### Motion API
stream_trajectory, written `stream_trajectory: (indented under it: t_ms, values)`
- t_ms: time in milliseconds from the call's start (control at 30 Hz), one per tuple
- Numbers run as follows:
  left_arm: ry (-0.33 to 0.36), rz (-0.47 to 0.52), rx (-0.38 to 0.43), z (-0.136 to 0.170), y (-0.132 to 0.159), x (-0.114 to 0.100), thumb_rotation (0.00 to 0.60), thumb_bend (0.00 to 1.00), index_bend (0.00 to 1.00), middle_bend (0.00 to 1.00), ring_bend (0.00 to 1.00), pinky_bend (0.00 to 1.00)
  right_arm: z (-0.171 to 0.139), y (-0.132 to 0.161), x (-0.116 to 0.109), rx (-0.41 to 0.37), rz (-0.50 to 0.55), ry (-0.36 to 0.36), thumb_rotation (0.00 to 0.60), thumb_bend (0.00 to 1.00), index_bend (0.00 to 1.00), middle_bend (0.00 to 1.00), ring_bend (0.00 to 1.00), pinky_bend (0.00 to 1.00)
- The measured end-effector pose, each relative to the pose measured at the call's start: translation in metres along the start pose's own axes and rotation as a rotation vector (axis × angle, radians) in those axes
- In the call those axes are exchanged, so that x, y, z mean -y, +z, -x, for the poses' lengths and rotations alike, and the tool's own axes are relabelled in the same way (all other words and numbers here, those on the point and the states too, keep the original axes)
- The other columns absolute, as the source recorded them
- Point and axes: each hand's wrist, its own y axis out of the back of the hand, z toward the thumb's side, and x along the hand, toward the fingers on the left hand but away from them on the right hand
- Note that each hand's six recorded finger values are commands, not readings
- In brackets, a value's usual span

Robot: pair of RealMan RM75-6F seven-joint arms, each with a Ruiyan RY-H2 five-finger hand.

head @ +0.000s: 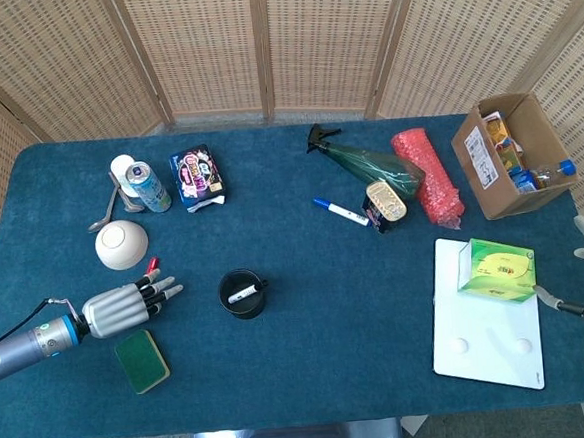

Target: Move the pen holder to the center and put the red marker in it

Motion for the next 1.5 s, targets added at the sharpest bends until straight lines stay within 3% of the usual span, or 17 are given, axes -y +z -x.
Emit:
stream_trajectory:
  t_ms: [200,433,633,1033,1100,1500]
  values:
    - [0.002,-0.035,0.017,-0.005,0.005,0.0,0.6,0.22,0.41,0.01,0.02,0.19,0.0,0.0,-0.001,-0.001,0.009,-0.004,0.6,0.0,0.02,0.1,0.11,0.35]
    - [0.02,-0.051,0.032,-0.012,0.014,-0.001,0.6,0.37,0.61,0.04,0.03,0.22,-0.001,0.0,-0.003,-0.003,0.017,-0.007,0.6,0.0,0.02,0.1,0.11,0.35]
    - [0.038,-0.052,0.031,-0.016,0.016,-0.004,0.6,0.45,0.65,0.05,0.04,0.24,-0.001,0.001,-0.002,-0.006,0.022,0.0,0.6,0.0,0.02,0.1,0.11,0.35]
    - [0.064,-0.042,0.015,-0.014,0.014,-0.009,0.6,0.47,0.71,0.06,0.05,0.27,-0.001,0.001,-0.001,-0.006,0.035,0.007,0.6,0.0,0.02,0.1,0.11,0.35]
    - [0.084,-0.029,-0.005,-0.013,0.011,-0.013,0.6,0.47,0.71,0.06,0.05,0.27,-0.001,0.001,0.0,-0.006,0.033,0.01,0.6,0.0,0.02,0.1,0.11,0.35]
    - [0.359,0.043,-0.239,0.007,-0.046,-0.069,0.6,0.47,0.7,0.07,0.05,0.29,-0.001,0.005,0.005,-0.016,0.026,0.025,0.6,0.0,0.02,0.1,0.11,0.35]
